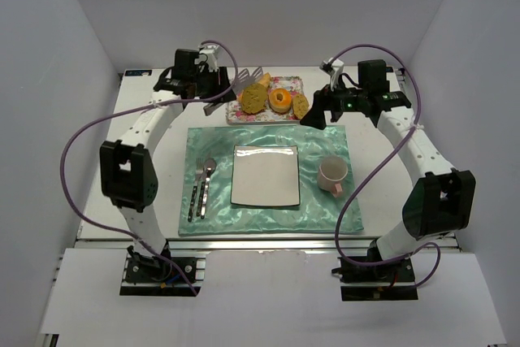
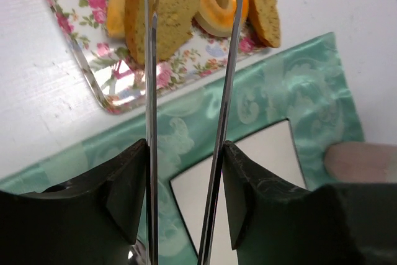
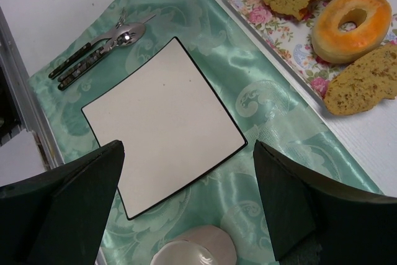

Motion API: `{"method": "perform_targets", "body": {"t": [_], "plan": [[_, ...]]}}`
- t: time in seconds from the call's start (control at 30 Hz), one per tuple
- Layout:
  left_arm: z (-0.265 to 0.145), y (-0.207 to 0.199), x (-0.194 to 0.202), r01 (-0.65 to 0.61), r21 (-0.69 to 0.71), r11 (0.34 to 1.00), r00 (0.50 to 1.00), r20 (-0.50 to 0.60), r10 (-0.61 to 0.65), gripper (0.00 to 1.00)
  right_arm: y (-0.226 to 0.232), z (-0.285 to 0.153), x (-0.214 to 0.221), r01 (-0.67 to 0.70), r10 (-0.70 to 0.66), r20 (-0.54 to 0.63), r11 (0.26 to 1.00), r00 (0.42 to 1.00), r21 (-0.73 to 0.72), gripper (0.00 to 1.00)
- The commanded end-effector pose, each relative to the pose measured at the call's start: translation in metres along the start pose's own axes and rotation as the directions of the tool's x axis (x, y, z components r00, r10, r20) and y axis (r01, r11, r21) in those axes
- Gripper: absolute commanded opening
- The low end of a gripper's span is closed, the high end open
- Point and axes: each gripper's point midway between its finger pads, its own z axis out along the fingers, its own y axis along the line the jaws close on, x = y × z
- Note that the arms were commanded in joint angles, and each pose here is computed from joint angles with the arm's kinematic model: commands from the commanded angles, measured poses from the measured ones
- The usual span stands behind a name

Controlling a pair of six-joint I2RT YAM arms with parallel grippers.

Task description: Place the bread

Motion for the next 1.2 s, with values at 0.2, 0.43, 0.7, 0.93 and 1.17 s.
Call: {"method": "perform_targets", "body": {"t": [0.2, 0.43, 0.7, 0.93, 1.17], "plan": [[0.020, 0.037, -0.015, -0.136, -0.148, 0.980, 0.991, -0.020, 0.135, 0.59, 0.004, -0.017, -0.011, 0.029, -0.030, 0.053, 0.999, 0.998, 0.017, 0.89], [0.023, 0.036, -0.015, -0.160, -0.139, 0.977, 0.987, 0.001, 0.162, 0.60, 0.000, -0.015, -0.010, 0.021, -0.022, 0.048, 1.000, 0.999, 0.017, 0.89], [0.014, 0.014, 0.014, -0.163, -0.003, 0.987, 0.986, -0.023, 0.163, 0.61, -0.001, -0.014, -0.010, 0.017, -0.018, 0.046, 1.000, 0.999, 0.016, 0.89], [0.017, 0.019, 0.037, -0.152, 0.004, 0.988, 0.986, -0.069, 0.152, 0.58, -0.002, -0.013, -0.011, 0.014, -0.015, 0.047, 1.000, 0.999, 0.013, 0.89], [0.024, 0.014, 0.037, -0.134, 0.040, 0.990, 0.988, -0.069, 0.137, 0.34, -0.001, -0.014, -0.009, 0.014, -0.015, 0.046, 1.000, 0.999, 0.017, 0.89]]}}
